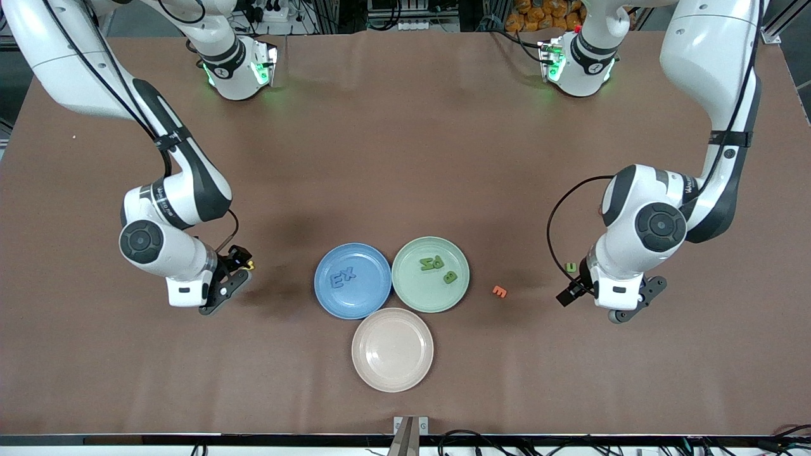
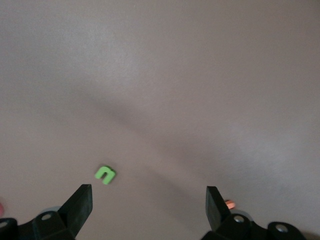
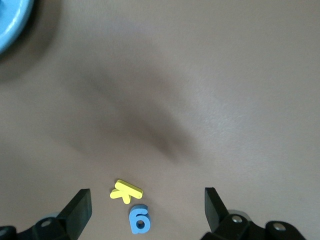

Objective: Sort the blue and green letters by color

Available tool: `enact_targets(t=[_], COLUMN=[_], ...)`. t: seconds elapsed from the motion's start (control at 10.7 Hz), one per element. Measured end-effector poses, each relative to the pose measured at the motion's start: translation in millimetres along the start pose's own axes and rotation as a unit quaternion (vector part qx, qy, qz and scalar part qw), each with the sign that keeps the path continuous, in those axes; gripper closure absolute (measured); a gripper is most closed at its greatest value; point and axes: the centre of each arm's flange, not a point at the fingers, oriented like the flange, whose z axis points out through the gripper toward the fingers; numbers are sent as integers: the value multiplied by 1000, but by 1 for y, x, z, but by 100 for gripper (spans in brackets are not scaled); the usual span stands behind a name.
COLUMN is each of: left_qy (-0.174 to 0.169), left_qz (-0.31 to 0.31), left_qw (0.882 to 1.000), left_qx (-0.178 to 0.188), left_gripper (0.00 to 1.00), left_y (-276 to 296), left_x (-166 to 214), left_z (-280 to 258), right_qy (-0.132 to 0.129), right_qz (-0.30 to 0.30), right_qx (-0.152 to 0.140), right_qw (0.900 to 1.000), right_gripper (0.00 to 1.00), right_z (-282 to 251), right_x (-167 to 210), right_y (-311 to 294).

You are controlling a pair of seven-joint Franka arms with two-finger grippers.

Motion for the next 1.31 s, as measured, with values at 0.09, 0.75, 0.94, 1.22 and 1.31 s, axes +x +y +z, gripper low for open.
enact_targets(t=[0.09,0.75,0.94,1.22,1.31], left_qy=[-9,-10,-16,-21,-23], left_qz=[21,124,178,247,253], left_qw=[1000,992,984,969,967], left_qx=[3,-2,3,1,-3], left_gripper=[0,0,0,0,0], left_y=[-11,-58,-70,-77,-79], left_x=[1,-43,-58,-58,-55], left_z=[4,28,40,63,75], right_qy=[6,13,16,14,13], right_qz=[0,-51,-53,-55,-55], right_qx=[-1,-1,1,3,4], right_qw=[1000,999,998,998,998], right_gripper=[0,0,0,0,0], right_z=[10,34,41,43,44], right_x=[-9,-48,-58,-59,-60], right_y=[-3,-13,-12,-14,-15])
